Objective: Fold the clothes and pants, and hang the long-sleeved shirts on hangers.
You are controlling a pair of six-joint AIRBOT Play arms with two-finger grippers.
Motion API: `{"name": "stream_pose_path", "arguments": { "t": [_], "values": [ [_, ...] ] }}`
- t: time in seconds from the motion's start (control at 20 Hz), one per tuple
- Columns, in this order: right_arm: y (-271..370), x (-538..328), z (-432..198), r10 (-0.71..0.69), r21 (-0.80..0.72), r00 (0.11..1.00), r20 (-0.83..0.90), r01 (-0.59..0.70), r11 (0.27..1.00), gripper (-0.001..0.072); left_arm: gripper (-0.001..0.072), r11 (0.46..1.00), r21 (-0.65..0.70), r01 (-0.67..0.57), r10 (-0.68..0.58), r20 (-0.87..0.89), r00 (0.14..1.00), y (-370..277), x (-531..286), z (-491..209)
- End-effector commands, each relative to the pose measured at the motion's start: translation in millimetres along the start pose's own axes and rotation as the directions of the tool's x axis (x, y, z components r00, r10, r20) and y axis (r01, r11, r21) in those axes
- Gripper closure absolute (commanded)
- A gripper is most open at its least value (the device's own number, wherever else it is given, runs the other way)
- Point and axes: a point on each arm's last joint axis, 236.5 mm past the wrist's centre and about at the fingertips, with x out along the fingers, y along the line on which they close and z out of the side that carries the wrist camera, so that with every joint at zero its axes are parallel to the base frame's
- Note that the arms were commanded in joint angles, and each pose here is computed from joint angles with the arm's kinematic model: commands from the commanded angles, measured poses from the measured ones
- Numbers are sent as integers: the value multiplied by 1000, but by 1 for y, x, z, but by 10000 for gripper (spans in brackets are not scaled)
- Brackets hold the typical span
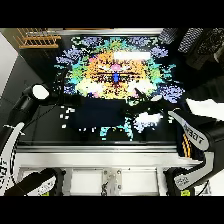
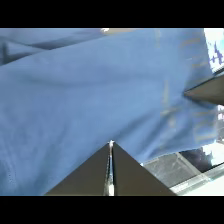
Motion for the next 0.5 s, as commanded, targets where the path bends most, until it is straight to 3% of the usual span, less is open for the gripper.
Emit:
{"name": "stream_pose_path", "arguments": {
  "t": [0.0,0.15,0.25,0.45],
  "values": [
    [32,5,0,68,-85,998,6,-67,994,700,700,1000,-3,7,-6,2,1000,-2,0,0],
    [31,-39,20,-10,-121,998,67,18,992,701,700,1000,-10,6,-6,2,1000,-2,0,0],
    [7,-100,35,-169,-87,975,145,183,979,701,700,1000,-10,6,-6,3,1000,-2,0,0],
    [-48,-269,37,-462,128,821,337,446,886,701,700,1000,-10,6,-6,3,1000,-2,0,0]
  ]
}}
